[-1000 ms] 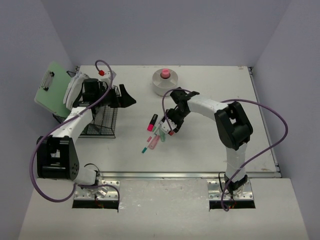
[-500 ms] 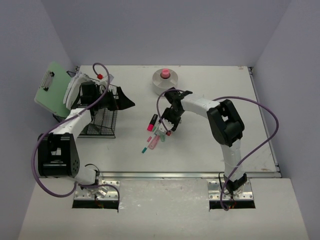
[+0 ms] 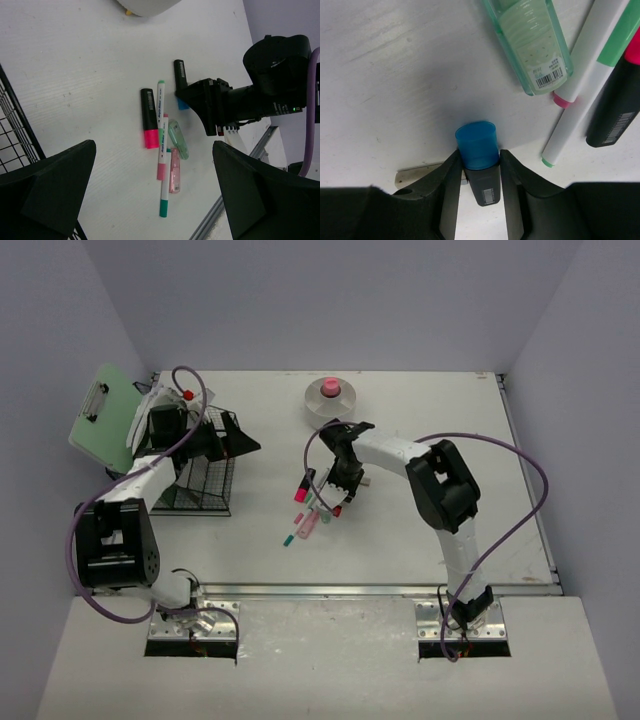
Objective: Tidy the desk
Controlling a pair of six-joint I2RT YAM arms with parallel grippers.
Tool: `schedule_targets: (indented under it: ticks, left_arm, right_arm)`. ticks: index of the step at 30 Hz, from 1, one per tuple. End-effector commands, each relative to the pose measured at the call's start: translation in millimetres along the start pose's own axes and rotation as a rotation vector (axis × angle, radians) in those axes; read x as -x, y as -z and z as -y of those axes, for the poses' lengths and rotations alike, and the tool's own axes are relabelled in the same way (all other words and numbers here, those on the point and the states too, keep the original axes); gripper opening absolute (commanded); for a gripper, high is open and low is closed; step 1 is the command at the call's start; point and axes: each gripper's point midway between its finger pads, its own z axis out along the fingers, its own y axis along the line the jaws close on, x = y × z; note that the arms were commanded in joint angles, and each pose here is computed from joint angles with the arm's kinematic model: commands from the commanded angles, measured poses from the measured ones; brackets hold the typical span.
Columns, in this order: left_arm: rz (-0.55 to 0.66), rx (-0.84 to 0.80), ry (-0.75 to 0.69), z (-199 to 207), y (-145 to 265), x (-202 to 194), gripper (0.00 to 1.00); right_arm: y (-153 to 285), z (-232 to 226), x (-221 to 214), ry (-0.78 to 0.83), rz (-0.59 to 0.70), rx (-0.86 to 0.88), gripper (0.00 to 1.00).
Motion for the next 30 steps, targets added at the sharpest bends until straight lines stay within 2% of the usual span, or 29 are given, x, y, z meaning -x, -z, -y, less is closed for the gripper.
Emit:
schedule_targets:
  ticks: [1, 5, 8, 14, 15, 16, 17, 19, 29, 30]
  left_arm:
    - [0.032, -0.047, 0.021, -2.1, 5.6, 15.0, 1.00]
    - [0.036, -0.068, 0.035, -3.4, 3.4, 18.2, 1.00]
    - [0.030, -0.078, 0.055, -4.9, 0.9, 19.4, 1.00]
    - [0.053, -0.067, -0.020, -0.2, 6.1, 27.2, 1.00]
    - [0.066, -0.054, -0.048, 1.4, 8.3, 30.6, 1.00]
    - [0.093, -0.032, -0.088, 4.5, 13.2, 36.7, 1.00]
    - [0.103, -0.022, -0.108, 5.3, 15.2, 38.6, 1.00]
    - [0.138, 0.001, -0.165, 11.2, 22.2, 46.4, 1.00]
    - [0.189, 0.053, -0.321, 42.9, 36.0, 65.2, 1.00]
    - [0.190, 0.052, -0.329, 45.0, 35.1, 65.8, 1.00]
  right_arm:
    - [-21.1, -6.5, 31.1, 0.599, 0.085, 0.098, 0.37]
    - [-22.5, -24.4, 50.6, 0.646, 0.104, 0.125, 0.40]
    - [-22.6, -24.7, 59.0, 0.662, 0.109, 0.136, 0.38]
    - [-16.1, 8.2, 69.8, 0.597, 0.119, 0.026, 0.15]
    - [-12.9, 14.6, 71.7, 0.568, 0.124, 0.001, 0.15]
    - [-7.2, 22.9, 73.1, 0.504, 0.129, -0.036, 0.06]
    - [-1.7, 31.0, 74.9, 0.479, 0.135, -0.071, 0.03]
    - [17.3, 53.4, 79.1, 0.380, 0.151, -0.184, 0.00]
    - [94.4, 90.1, 77.5, -0.123, 0.246, -0.432, 0.00]
    - [97.2, 91.1, 75.4, -0.137, 0.246, -0.443, 0.00]
